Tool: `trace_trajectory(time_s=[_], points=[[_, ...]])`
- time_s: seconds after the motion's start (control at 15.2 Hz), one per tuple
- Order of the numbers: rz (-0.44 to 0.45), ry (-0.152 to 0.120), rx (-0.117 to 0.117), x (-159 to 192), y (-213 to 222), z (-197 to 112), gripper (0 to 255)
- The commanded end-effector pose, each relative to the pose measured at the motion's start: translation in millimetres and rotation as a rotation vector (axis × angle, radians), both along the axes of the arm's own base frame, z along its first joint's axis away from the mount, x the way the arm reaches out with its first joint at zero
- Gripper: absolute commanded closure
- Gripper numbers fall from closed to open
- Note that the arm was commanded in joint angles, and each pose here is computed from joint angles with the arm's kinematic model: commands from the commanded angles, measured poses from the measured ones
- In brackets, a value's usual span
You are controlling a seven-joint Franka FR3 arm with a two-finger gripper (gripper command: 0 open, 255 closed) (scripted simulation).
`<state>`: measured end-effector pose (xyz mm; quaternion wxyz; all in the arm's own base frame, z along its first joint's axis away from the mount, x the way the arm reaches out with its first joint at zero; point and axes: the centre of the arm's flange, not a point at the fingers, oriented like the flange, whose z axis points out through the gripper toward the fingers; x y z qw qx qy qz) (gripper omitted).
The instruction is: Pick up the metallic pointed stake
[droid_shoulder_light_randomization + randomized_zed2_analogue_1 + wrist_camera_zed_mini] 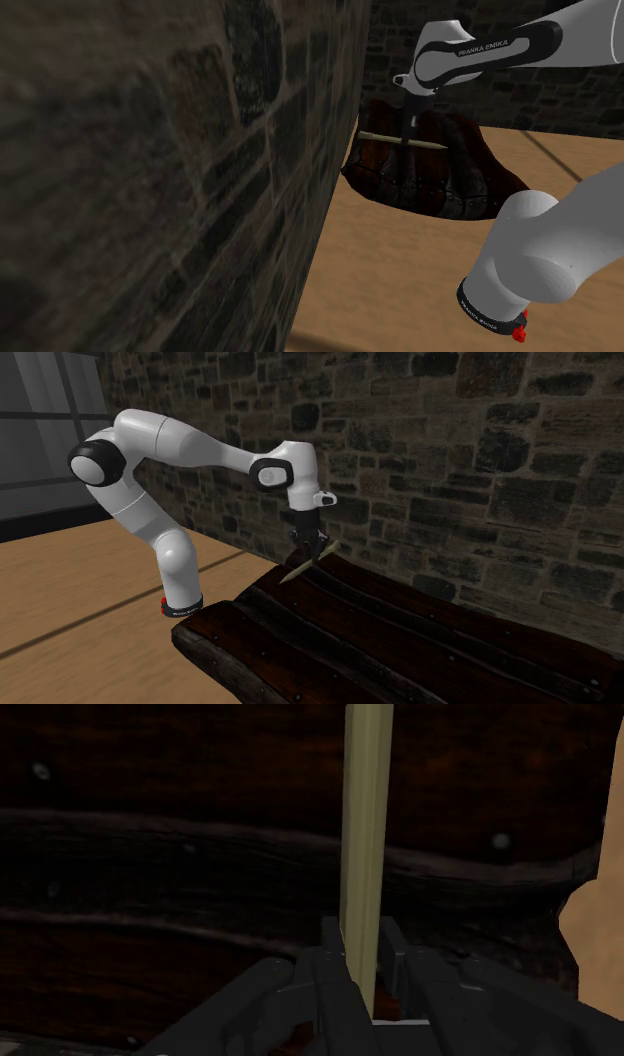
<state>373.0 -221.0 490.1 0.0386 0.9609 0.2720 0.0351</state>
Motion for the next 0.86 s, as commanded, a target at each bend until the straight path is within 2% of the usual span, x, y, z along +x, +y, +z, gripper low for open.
trace_trajectory(time_s=[0.0,0.66,0.79], points=[[0.0,0.001,0.0,0,0,10,255],[0.0,0.001,0.0,0,0,63,255],[0.0,0.001,0.0,0,0,64,255]])
